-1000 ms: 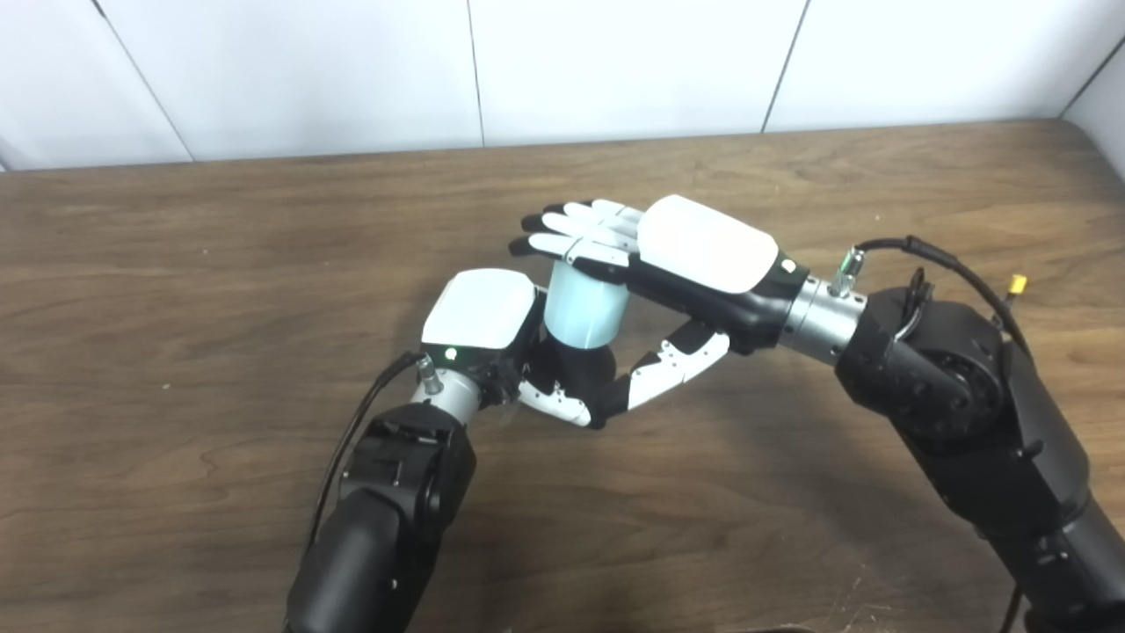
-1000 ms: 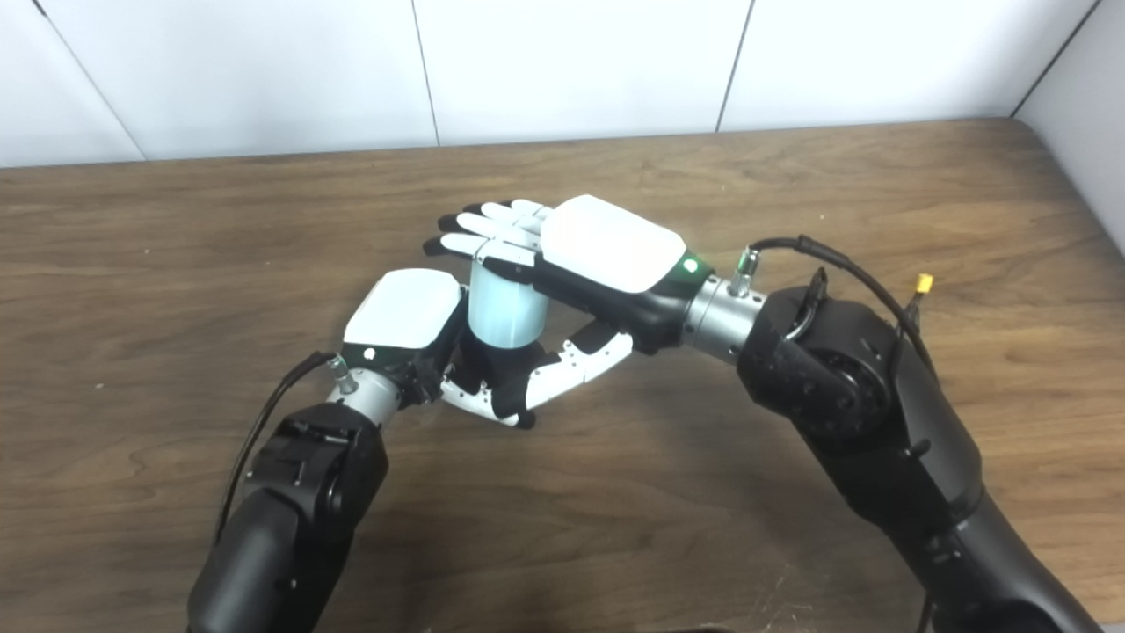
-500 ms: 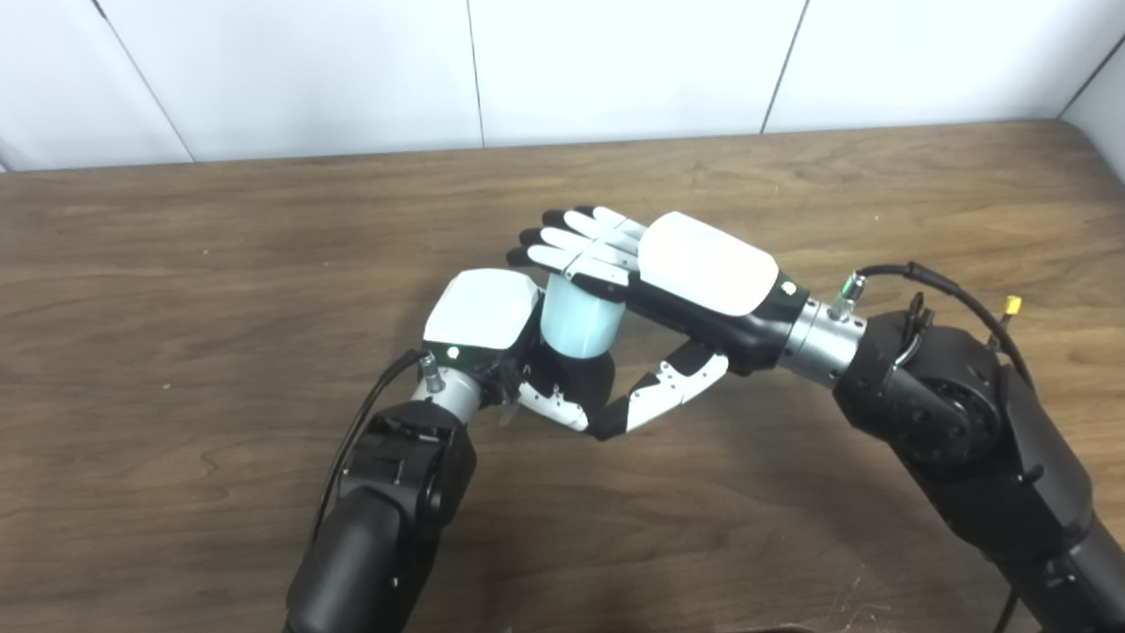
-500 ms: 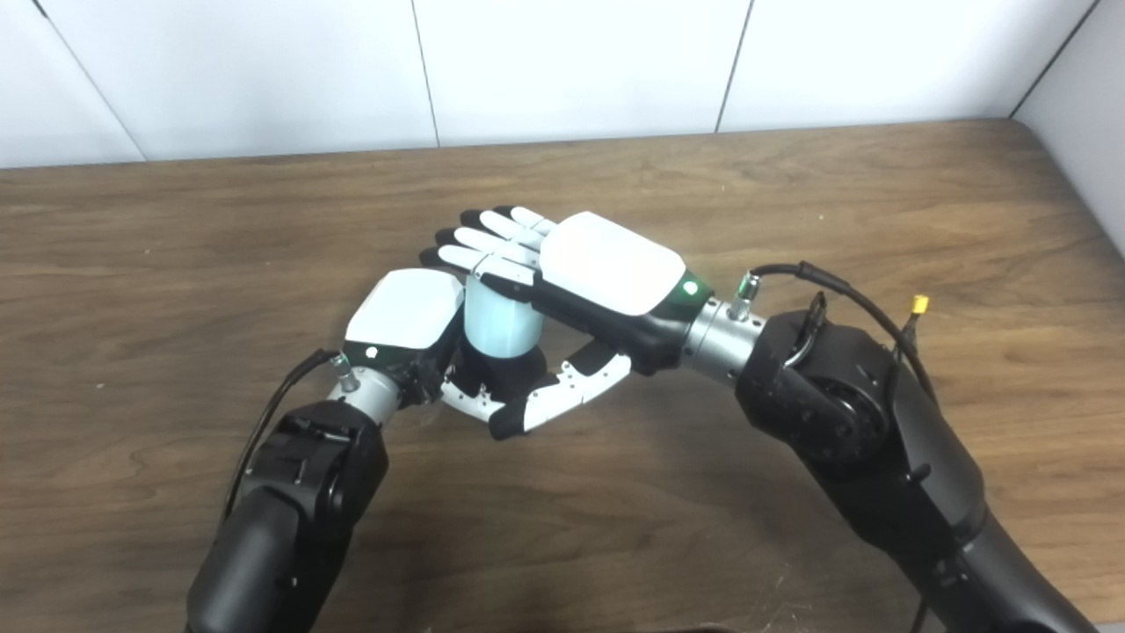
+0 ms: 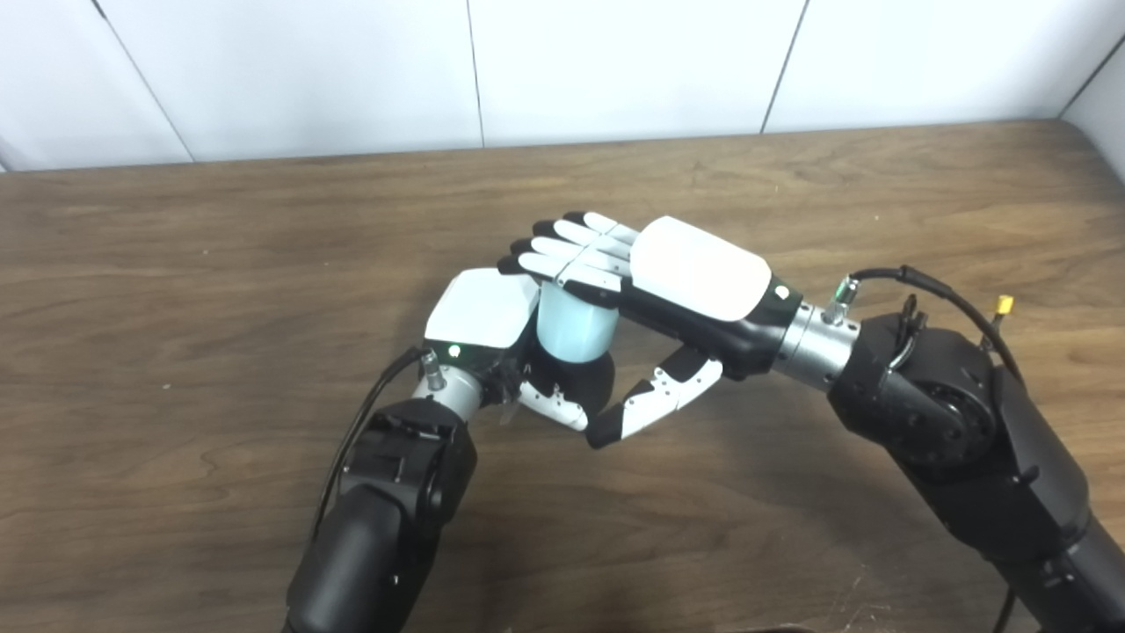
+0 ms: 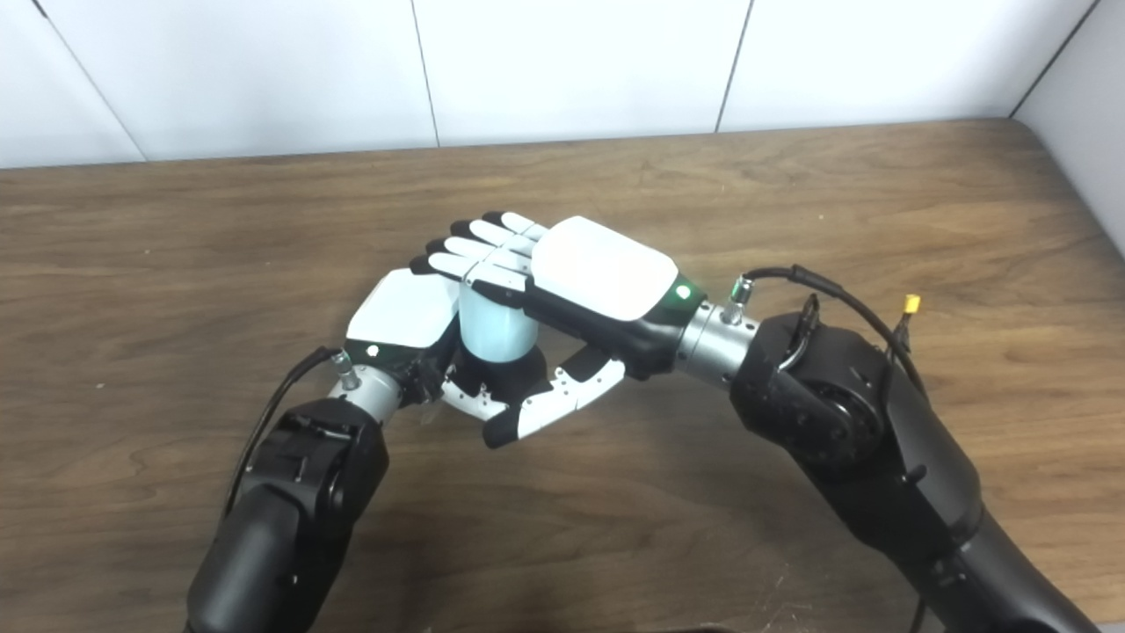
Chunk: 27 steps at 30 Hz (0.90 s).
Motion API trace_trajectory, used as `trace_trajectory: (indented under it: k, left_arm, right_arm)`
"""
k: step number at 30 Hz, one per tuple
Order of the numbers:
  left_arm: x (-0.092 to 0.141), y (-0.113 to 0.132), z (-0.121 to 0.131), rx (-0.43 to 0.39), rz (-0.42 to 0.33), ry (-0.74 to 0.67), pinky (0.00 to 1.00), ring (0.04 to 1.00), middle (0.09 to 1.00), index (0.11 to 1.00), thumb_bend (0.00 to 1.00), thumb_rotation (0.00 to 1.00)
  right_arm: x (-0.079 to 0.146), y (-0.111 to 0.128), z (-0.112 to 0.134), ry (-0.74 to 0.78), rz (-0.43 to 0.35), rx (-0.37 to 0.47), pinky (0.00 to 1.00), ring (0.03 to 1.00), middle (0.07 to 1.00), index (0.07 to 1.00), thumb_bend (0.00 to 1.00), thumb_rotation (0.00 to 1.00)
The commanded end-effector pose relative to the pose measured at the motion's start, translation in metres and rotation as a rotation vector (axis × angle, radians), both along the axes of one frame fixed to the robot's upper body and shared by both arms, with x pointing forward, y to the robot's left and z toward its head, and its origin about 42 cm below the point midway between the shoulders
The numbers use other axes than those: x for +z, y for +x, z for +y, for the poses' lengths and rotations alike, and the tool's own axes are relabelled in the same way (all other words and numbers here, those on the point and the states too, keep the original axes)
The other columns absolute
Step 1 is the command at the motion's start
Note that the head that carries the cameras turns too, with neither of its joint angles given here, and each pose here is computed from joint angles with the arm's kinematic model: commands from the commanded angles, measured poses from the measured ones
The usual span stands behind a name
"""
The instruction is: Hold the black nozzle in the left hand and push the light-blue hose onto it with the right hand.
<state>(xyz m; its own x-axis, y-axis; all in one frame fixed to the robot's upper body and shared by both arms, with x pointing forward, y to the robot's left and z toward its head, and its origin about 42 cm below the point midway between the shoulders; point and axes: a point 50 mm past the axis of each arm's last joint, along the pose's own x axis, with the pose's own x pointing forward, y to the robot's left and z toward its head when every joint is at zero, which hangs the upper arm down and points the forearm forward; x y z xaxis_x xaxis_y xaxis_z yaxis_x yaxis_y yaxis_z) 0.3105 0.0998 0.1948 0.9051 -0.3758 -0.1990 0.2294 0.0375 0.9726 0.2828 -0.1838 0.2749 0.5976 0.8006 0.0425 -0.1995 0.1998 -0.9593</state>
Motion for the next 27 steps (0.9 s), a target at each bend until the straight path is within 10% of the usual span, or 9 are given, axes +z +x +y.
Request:
trace_trajectory:
  k: [1, 27]
  left_arm:
    - [0.007, -0.002, -0.007, -0.017, -0.004, -0.018, 0.38, 0.478, 0.508, 0.477, 0.52, 0.00]
    - [0.009, -0.001, -0.008, -0.020, -0.026, -0.019, 0.37, 0.471, 0.477, 0.486, 0.52, 0.00]
  right_arm:
    - [-0.038, -0.010, -0.003, -0.147, 0.206, 0.027, 0.96, 0.959, 0.955, 0.946, 0.70, 1.00]
    - [-0.049, -0.009, -0.004, -0.277, 0.295, -0.028, 0.95, 0.963, 0.957, 0.937, 0.78, 1.00]
